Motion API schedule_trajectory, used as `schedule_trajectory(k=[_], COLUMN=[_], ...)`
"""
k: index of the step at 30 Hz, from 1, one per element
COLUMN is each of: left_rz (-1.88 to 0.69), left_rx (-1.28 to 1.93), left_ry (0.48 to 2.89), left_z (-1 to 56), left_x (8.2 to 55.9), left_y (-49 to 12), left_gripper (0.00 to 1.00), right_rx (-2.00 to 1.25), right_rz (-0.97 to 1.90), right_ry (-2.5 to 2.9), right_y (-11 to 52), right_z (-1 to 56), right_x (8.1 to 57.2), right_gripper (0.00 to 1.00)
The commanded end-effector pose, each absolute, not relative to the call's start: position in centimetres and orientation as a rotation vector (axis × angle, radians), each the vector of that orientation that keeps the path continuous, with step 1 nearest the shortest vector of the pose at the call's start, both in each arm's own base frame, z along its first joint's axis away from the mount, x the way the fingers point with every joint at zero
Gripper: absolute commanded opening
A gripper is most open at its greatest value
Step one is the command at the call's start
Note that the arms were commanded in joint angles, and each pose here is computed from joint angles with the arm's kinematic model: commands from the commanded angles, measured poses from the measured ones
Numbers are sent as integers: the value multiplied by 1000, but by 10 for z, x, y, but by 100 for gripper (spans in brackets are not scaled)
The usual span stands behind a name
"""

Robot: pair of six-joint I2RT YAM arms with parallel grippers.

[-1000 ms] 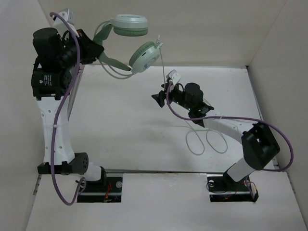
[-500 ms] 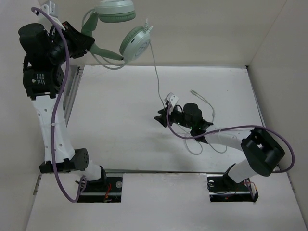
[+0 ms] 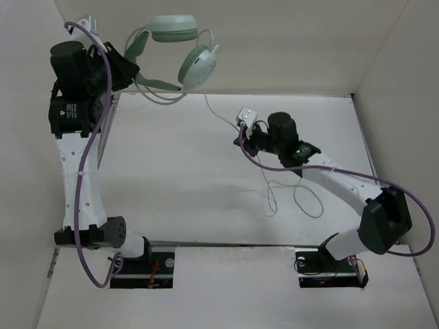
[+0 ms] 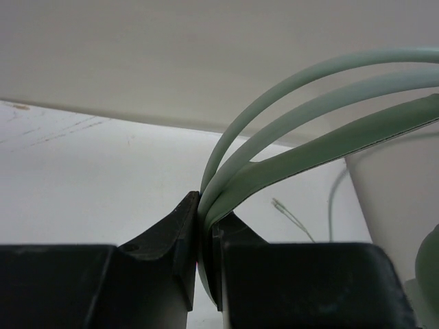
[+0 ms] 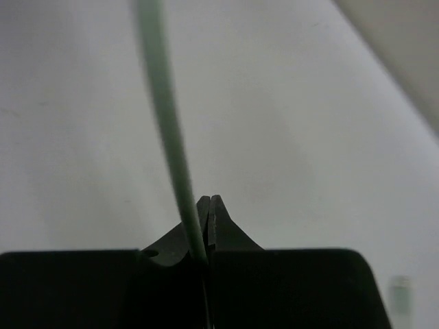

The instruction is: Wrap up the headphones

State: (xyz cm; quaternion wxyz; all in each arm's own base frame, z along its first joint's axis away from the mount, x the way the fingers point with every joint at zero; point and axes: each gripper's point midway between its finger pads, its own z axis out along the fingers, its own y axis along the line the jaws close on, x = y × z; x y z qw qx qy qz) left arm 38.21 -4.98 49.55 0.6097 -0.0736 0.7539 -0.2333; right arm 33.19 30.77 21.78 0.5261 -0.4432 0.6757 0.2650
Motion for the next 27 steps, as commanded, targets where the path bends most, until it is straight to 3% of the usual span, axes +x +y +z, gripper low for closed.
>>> schedule_trajectory(k=[1,6,13,21,27], left_rz=[-374,-199,-127,-108,-114], left_rx=[-190,-210,-210,-58,81], left_ry=[1646,1715,1768,1867,1967], left_z=[511,476,451,410,365], left_x=[383,398,417,420,407], left_y=[-36,-26,-37,-88,-125], left_gripper=[0,0,0,0,0], right_rx=[-1332,-1654,-1877,-1558,-1365], right_rz=[276,-408,-611,-938,-1115], right_ry=[1624,1403,997,711,616], right_y=[269,212,233,258,238], right_z=[237,271,325,480,541], right_x=[344,356,310,344,363], right_gripper=[0,0,0,0,0])
